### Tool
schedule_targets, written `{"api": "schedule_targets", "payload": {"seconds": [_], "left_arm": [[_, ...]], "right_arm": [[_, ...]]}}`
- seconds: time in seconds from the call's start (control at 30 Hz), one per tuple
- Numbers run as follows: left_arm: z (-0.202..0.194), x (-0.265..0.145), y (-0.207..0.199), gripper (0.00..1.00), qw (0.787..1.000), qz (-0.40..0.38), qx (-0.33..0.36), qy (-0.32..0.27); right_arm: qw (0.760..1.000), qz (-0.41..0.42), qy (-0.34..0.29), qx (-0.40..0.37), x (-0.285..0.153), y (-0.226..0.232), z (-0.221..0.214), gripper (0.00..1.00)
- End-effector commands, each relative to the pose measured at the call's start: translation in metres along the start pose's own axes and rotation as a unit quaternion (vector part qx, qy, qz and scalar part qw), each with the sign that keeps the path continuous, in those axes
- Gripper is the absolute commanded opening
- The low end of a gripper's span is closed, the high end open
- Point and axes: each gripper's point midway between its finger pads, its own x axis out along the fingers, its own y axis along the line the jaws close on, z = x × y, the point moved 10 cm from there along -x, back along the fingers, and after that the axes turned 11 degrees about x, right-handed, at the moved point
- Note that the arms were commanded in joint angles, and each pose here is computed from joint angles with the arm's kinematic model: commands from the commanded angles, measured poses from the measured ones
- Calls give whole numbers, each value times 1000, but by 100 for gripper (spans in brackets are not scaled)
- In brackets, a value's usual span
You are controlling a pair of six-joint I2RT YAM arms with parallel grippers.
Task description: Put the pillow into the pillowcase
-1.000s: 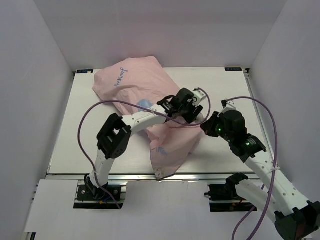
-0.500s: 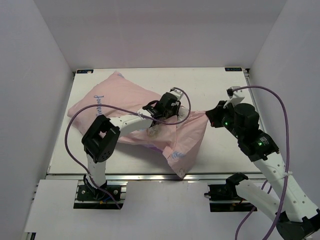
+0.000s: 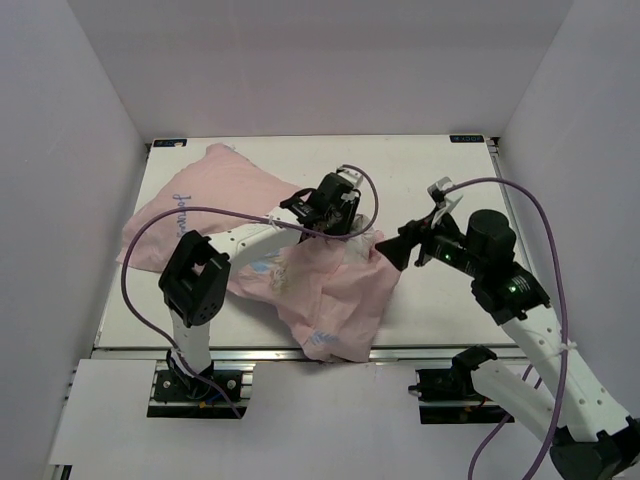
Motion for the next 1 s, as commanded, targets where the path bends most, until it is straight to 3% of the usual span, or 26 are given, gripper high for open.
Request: {"api": "schedule_targets", "payload": {"seconds": [0.0,0.07,0.13,0.2,0.27,0.37,0.53,0.83,0.97], "left_arm": [[4,-37,28,50,999,48,2,19],[-2,-39,28,50,999,41,4,25],[-7,-43,27,49,999,32,2,32],[-18,-46,26,49,999,22,-2,49],[-28,-47,25,48,998,13,-1,62],[-31,-53,25,47,998,7,-1,55],[-27,-61,26,47,999,12,-7,40],[-23,-71,27,45,1000,7,-11,29],[-23,-75,26,45,1000,0,-18,15]], "right_arm": [[999,-4,40,20,-17,0,-22,85],[996,-57,47,57,-25,-4,-31,89],[983,-162,23,85,-30,-17,-32,89],[956,-269,18,119,-33,-31,-36,89],[941,-307,44,136,-25,-39,-43,89],[947,-271,93,147,-6,-43,-50,89],[968,-133,140,161,29,-40,-60,86],[948,-24,209,237,71,-53,-100,83],[945,-41,209,247,85,-65,-109,80]]}}
